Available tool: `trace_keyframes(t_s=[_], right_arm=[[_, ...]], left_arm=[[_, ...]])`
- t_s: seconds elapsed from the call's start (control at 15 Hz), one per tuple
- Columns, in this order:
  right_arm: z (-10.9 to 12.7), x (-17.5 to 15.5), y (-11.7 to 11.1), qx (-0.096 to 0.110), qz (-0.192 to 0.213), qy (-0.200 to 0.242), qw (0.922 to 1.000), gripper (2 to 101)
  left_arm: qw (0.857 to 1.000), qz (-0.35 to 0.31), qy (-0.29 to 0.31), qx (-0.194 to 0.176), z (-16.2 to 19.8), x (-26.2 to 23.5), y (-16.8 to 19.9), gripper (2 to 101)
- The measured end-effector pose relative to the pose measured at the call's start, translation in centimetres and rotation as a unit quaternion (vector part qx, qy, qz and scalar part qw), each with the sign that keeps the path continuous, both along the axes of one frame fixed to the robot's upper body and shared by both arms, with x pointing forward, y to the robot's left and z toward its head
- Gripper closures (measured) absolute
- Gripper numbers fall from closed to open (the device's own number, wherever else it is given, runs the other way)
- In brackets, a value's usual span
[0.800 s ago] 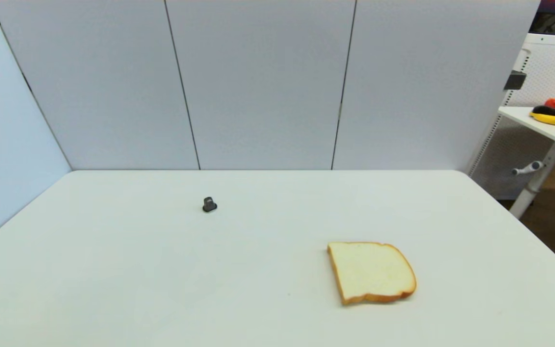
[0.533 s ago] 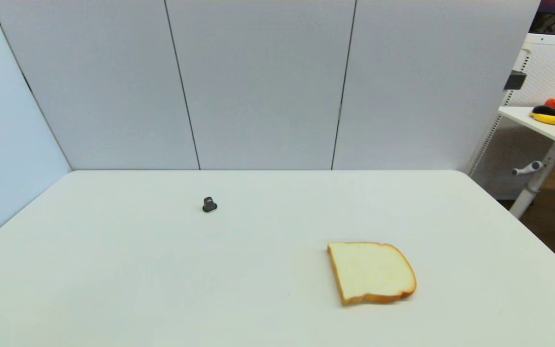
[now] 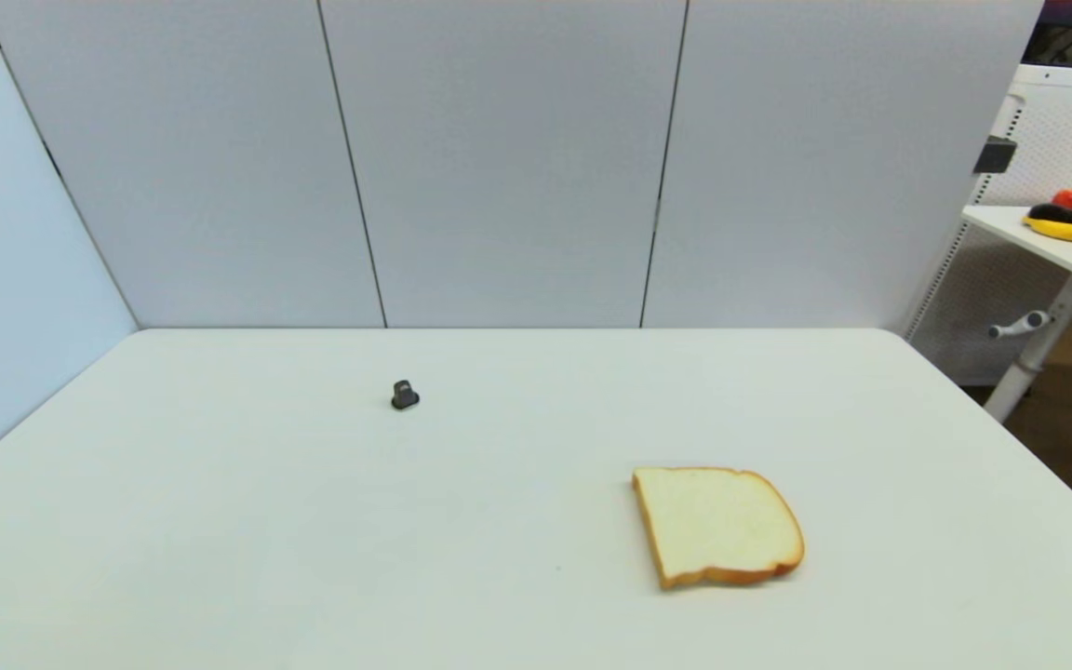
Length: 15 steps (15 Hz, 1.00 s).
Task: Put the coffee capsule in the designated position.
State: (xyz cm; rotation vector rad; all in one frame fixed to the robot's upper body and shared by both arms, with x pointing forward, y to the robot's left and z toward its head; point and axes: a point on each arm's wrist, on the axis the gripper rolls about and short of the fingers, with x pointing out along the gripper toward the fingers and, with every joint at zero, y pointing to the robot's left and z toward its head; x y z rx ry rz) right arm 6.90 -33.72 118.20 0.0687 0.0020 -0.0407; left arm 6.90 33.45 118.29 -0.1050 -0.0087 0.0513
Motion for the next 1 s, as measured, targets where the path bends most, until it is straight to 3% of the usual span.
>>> trace_keyframes(t_s=[0.47,0.8,1.0], right_arm=[[0.0,0.0,0.0,0.0,0.0,0.0,1.0,5.0],[0.0,0.0,0.0,0.0,0.0,0.0,1.0,5.0],[0.0,0.0,0.0,0.0,0.0,0.0,1.0,5.0]], left_arm=[[0.999,-0.001,0.034,0.004,0.2,0.5,0.0,5.3],[0.994,-0.031,0.097,0.046,6.4,3.4,-0.1,5.3],[0.987,-0.05,0.127,0.09,11.3,8.0,-0.3,5.3]])
